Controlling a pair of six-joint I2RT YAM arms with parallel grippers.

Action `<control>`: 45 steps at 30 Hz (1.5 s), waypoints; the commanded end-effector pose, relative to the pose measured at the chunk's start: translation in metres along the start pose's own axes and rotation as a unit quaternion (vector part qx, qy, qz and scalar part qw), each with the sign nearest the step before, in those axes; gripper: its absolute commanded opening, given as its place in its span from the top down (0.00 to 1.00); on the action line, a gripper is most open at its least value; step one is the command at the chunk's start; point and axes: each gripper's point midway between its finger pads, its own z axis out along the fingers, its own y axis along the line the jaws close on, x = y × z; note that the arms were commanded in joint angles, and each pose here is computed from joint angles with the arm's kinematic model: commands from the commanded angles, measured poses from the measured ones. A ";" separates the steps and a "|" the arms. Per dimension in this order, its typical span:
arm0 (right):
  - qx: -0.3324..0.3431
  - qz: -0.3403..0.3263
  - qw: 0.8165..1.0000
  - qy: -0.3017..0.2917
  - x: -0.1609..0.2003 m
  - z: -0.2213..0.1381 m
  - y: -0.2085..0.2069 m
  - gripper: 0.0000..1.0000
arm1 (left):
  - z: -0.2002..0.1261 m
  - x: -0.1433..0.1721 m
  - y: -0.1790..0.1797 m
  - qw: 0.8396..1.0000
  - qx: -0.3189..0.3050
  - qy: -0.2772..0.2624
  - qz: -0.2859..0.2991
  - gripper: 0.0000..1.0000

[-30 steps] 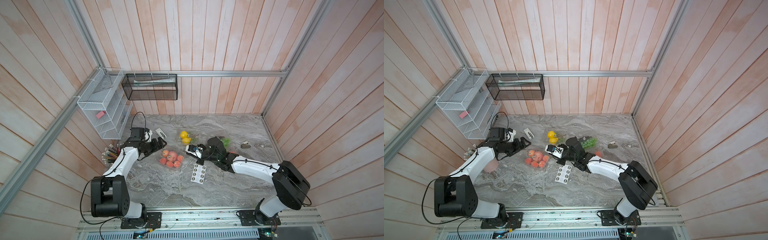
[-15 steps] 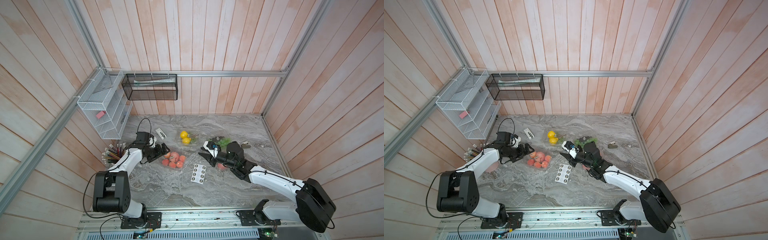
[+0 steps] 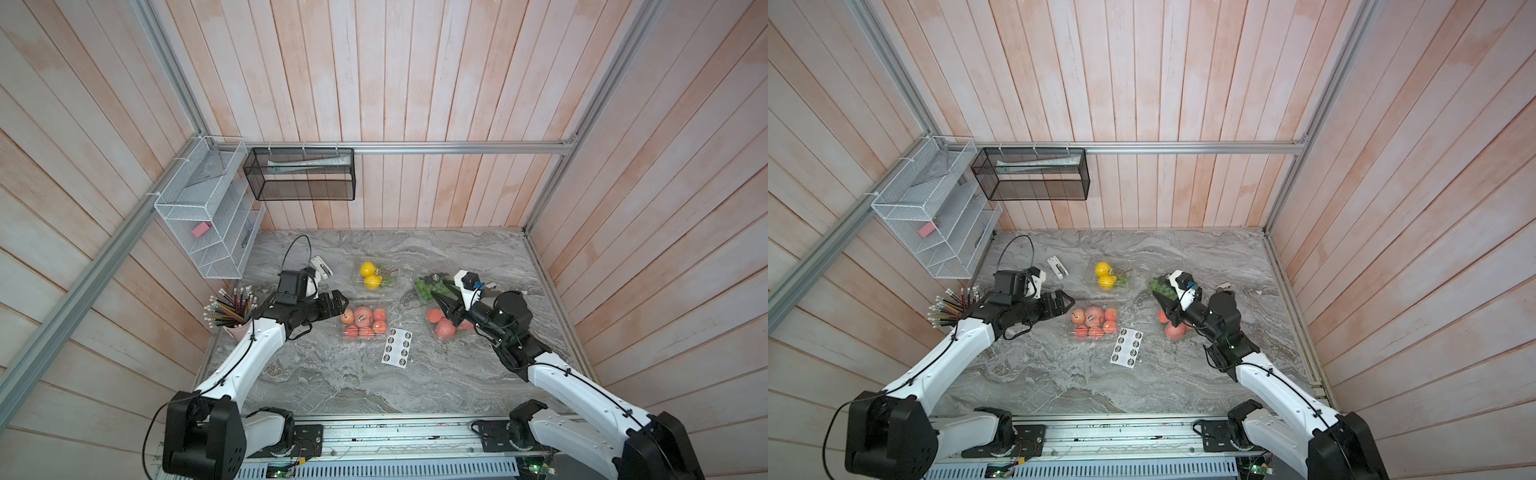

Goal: Label fruit boxes
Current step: Move the fruit box to the center of the board, then reset both arms

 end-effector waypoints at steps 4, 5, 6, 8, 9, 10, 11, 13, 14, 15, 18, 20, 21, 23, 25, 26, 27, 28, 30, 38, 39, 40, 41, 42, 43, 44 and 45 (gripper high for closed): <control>0.246 0.071 0.967 0.010 0.044 -0.062 -0.117 0.02 | -0.045 -0.077 0.060 0.942 -0.155 -0.284 0.092 0.00; 0.273 0.080 0.958 0.014 0.055 -0.073 -0.131 0.02 | -0.045 -0.077 0.068 0.933 -0.172 -0.300 0.104 0.00; 0.297 0.088 0.951 0.017 0.065 -0.082 -0.143 0.02 | -0.041 -0.074 0.075 0.926 -0.185 -0.306 0.120 0.00; 0.330 0.088 0.939 0.025 0.080 -0.095 -0.157 0.02 | -0.035 -0.070 0.085 0.911 -0.202 -0.330 0.144 0.00; 0.349 0.084 0.933 0.027 0.087 -0.100 -0.164 0.02 | -0.033 -0.068 0.091 0.901 -0.217 -0.340 0.158 0.00; 0.363 0.080 0.928 0.029 0.093 -0.104 -0.168 0.02 | -0.032 -0.066 0.096 0.895 -0.225 -0.348 0.164 0.00; 0.377 0.075 0.923 0.030 0.098 -0.108 -0.172 0.02 | -0.030 -0.064 0.101 0.890 -0.231 -0.356 0.170 0.00; 0.396 0.069 0.915 0.024 0.105 -0.114 -0.178 0.02 | -0.023 -0.058 0.106 0.885 -0.226 -0.364 0.182 0.00; 0.404 0.066 0.912 0.016 0.108 -0.118 -0.179 0.02 | -0.021 -0.054 0.111 0.882 -0.225 -0.372 0.183 0.00; 0.409 0.068 0.910 0.005 0.110 -0.120 -0.180 0.02 | -0.022 -0.052 0.112 0.879 -0.216 -0.386 0.177 0.00; 0.400 0.069 0.914 -0.015 0.112 -0.117 -0.180 0.02 | -0.029 -0.052 0.105 0.864 -0.186 -0.427 0.188 0.00; 0.387 0.068 0.919 -0.029 0.108 -0.110 -0.181 0.02 | -0.020 -0.049 0.114 0.870 -0.190 -0.419 0.179 0.00; 0.382 0.067 0.921 -0.039 0.106 -0.107 -0.182 0.02 | -0.017 -0.046 0.116 0.868 -0.187 -0.424 0.180 0.00; 0.358 0.038 0.932 -0.032 0.105 -0.096 -0.180 0.02 | -0.021 -0.045 0.120 0.853 -0.194 -0.449 0.180 0.00; 0.369 0.035 0.928 -0.031 0.106 -0.094 -0.187 0.02 | -0.017 -0.042 0.125 0.866 -0.201 -0.428 0.165 0.00; 0.372 0.038 0.927 -0.029 0.111 -0.094 -0.189 0.02 | -0.017 -0.045 0.131 0.869 -0.208 -0.423 0.149 0.00; 0.370 0.038 0.928 -0.026 0.118 -0.093 -0.188 0.02 | -0.014 -0.050 0.134 0.871 -0.203 -0.424 0.146 0.00; 0.367 0.035 0.929 -0.031 0.120 -0.093 -0.186 0.02 | -0.009 -0.053 0.135 0.873 -0.204 -0.417 0.149 0.00; 0.368 0.035 0.928 -0.042 0.122 -0.096 -0.184 0.02 | 0.005 -0.058 0.139 0.890 -0.209 -0.380 0.145 0.00; 0.373 0.064 0.925 0.031 0.139 -0.076 -0.206 0.02 | 0.000 -0.057 0.138 0.884 -0.206 -0.394 0.145 0.00; 0.375 0.063 0.924 0.027 0.139 -0.077 -0.206 0.02 | 0.000 -0.057 0.138 0.882 -0.207 -0.397 0.147 0.00; 0.376 0.061 0.924 0.018 0.138 -0.078 -0.205 0.02 | 0.000 -0.057 0.138 0.883 -0.206 -0.395 0.146 0.00; 0.377 0.060 0.924 0.003 0.134 -0.080 -0.204 0.02 | 0.000 -0.058 0.138 0.883 -0.206 -0.396 0.146 0.00; 0.377 0.060 0.924 0.011 0.135 -0.080 -0.204 0.02 | 0.000 -0.058 0.138 0.883 -0.207 -0.396 0.146 0.00; 0.377 0.060 0.924 0.017 0.137 -0.079 -0.205 0.02 | 0.001 -0.057 0.138 0.884 -0.205 -0.394 0.147 0.00; 0.379 0.060 0.924 0.011 0.135 -0.079 -0.206 0.02 | 0.001 -0.058 0.138 0.883 -0.206 -0.395 0.148 0.00; 0.378 0.060 0.924 0.007 0.134 -0.080 -0.205 0.02 | 0.000 -0.058 0.137 0.883 -0.205 -0.396 0.148 0.00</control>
